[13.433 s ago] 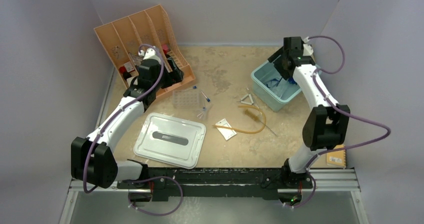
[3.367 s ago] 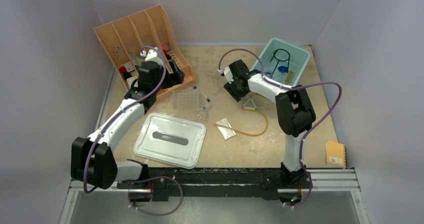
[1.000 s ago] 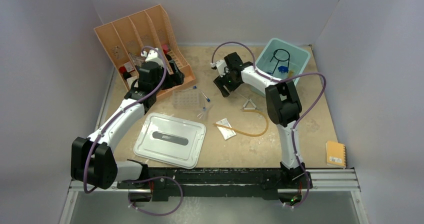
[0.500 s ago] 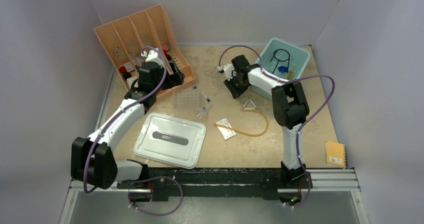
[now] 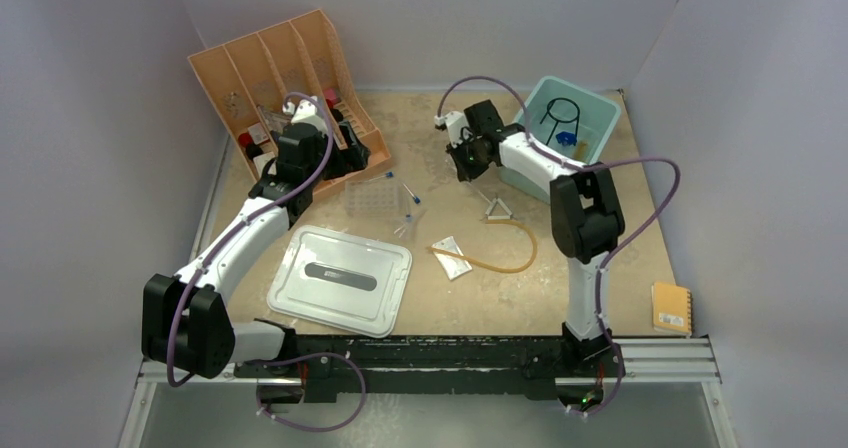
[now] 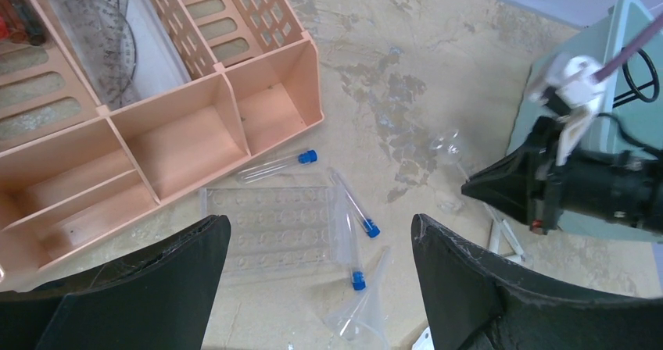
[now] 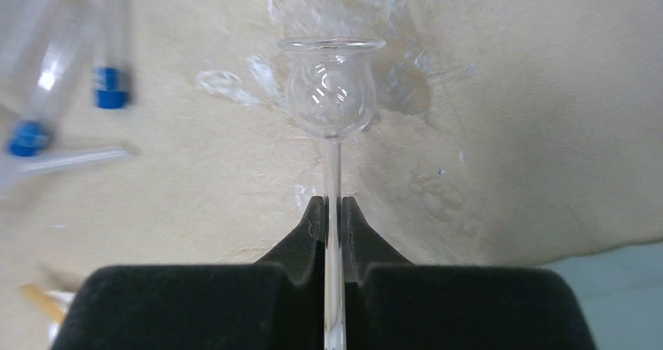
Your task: Organize the chemistry lab equipment
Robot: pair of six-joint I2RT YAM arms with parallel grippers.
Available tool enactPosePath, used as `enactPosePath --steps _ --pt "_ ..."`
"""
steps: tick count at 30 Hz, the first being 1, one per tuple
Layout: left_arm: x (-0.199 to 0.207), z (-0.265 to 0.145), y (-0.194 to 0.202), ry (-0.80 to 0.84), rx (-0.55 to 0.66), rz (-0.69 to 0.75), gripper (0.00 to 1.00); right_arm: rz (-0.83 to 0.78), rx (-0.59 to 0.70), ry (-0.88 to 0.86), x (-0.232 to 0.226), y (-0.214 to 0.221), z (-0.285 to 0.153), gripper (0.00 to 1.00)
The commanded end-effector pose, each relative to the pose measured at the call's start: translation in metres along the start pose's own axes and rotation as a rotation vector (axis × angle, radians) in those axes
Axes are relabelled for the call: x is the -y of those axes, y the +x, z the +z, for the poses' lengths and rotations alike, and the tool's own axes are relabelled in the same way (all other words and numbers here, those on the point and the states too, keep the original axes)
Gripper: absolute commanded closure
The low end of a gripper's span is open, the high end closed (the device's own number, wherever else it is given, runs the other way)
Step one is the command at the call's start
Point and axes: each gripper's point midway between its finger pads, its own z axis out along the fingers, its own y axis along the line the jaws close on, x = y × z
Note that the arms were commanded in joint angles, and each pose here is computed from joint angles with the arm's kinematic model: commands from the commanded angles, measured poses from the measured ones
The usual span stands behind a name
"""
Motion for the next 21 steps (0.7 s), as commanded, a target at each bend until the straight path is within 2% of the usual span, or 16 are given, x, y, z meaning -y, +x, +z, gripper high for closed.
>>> enactPosePath --steps 1,6,11,17,21 --pt "0.028 -0.010 -0.029 0.094 0.067 -0.015 0.14 0.053 0.321 -0.039 -0.014 -0.092 -0.084 1.00" --pt "0.031 -0.014 -0.034 0.107 0.083 -0.021 0.14 0.154 0.465 0.026 -0.003 -0.121 -0.139 1.00" --pt "0.031 -0.015 -0.034 0.108 0.084 -0.017 0.14 0.374 0.560 0.221 0.042 -0.118 -0.193 1.00" --pt "0.028 -0.016 -0.033 0.101 0.085 -0.006 0.14 0.716 0.578 0.518 0.123 -0.063 -0.247 1.00" --pt "0.027 -0.017 -0.030 0.098 0.081 0.003 0.14 0.927 0.537 0.642 0.165 -0.012 -0.258 1.00"
